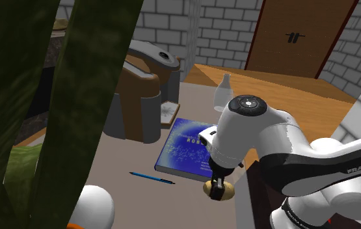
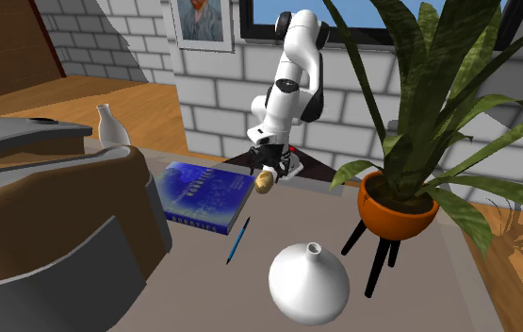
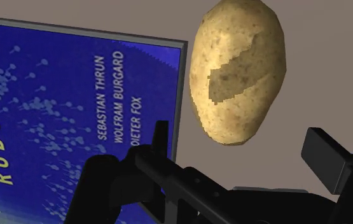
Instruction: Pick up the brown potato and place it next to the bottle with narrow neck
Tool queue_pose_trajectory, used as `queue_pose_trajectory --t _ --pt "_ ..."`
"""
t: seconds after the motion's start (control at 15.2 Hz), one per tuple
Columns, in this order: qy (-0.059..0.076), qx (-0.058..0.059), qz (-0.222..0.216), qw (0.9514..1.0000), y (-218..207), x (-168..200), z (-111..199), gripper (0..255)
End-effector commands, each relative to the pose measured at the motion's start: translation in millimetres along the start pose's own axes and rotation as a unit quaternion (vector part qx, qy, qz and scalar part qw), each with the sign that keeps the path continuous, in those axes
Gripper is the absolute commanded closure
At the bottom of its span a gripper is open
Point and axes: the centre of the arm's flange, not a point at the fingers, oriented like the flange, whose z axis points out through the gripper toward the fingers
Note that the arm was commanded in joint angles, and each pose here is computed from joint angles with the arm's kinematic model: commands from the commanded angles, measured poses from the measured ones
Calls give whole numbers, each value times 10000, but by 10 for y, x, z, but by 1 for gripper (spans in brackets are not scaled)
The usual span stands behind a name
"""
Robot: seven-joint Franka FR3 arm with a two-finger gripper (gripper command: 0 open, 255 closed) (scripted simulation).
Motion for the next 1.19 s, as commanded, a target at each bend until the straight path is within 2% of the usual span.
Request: queue_pose_trajectory --t 0.0,0.33,0.86,0.92,1.12 --pt "12 -6 -39 10000 -28 2 87 0" --pt "12 -6 -39 10000 -28 3 382 0" --pt "12 -6 -39 10000 -28 2 381 0" --pt "12 -6 -39 10000 -28 2 381 255" --pt "12 -6 -39 10000 -30 2 382 255"
